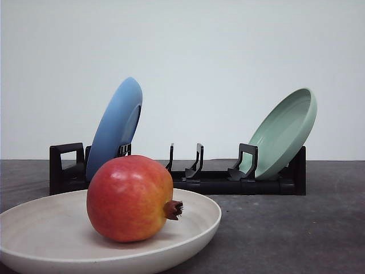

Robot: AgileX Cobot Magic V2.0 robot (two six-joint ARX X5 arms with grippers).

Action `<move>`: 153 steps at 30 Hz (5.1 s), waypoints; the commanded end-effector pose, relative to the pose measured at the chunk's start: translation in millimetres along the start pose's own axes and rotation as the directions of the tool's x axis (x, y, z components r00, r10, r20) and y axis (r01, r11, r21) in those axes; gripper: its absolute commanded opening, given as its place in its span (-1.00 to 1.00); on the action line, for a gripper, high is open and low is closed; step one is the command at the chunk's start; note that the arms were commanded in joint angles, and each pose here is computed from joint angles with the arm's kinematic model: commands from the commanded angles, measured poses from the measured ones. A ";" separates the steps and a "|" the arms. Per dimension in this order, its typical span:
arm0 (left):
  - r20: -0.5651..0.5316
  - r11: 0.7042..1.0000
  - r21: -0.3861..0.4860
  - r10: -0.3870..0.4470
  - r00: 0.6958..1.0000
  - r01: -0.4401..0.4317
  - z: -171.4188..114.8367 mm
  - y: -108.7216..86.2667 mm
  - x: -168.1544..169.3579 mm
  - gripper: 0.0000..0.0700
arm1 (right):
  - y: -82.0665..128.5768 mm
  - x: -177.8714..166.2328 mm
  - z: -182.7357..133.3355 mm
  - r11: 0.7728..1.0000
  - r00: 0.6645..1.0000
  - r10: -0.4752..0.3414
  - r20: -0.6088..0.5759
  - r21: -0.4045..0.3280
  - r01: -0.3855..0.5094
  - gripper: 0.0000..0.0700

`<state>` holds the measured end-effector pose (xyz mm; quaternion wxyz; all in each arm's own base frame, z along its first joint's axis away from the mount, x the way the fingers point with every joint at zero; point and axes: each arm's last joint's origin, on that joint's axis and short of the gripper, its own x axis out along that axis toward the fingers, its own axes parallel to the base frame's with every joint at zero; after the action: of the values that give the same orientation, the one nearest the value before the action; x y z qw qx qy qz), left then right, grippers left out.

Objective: Place pomegranate in white plate

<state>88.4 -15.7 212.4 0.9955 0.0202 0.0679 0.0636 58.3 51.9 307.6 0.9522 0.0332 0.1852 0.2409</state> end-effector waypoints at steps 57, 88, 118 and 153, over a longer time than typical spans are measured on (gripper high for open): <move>-0.033 0.997 0.046 -0.066 0.997 0.067 -61.1 7.9 16.7 -1.00 | 0.9 -1.3 2.9 1.000 1.000 0.008 0.015 0.007 -0.008 -0.97; -0.033 0.997 0.046 -0.066 0.997 0.067 -61.1 7.9 16.7 -1.00 | -93.9 42.9 -100.5 0.793 0.742 -0.599 0.300 0.095 0.601 -0.97; -0.033 0.997 0.046 -0.066 0.997 0.067 -61.1 7.9 16.7 -1.00 | -89.8 57.5 -134.4 0.843 0.824 -0.530 0.200 0.026 0.537 -0.97; -0.033 0.997 0.046 -0.066 0.997 0.067 -61.1 7.9 16.7 -1.00 | -89.6 57.0 -132.2 0.844 0.819 -0.529 0.223 0.038 0.535 -0.97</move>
<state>94.9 -3.7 154.0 0.9955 0.0391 0.0812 0.0307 95.8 -3.5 152.6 0.9964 -0.0035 0.0772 -0.0361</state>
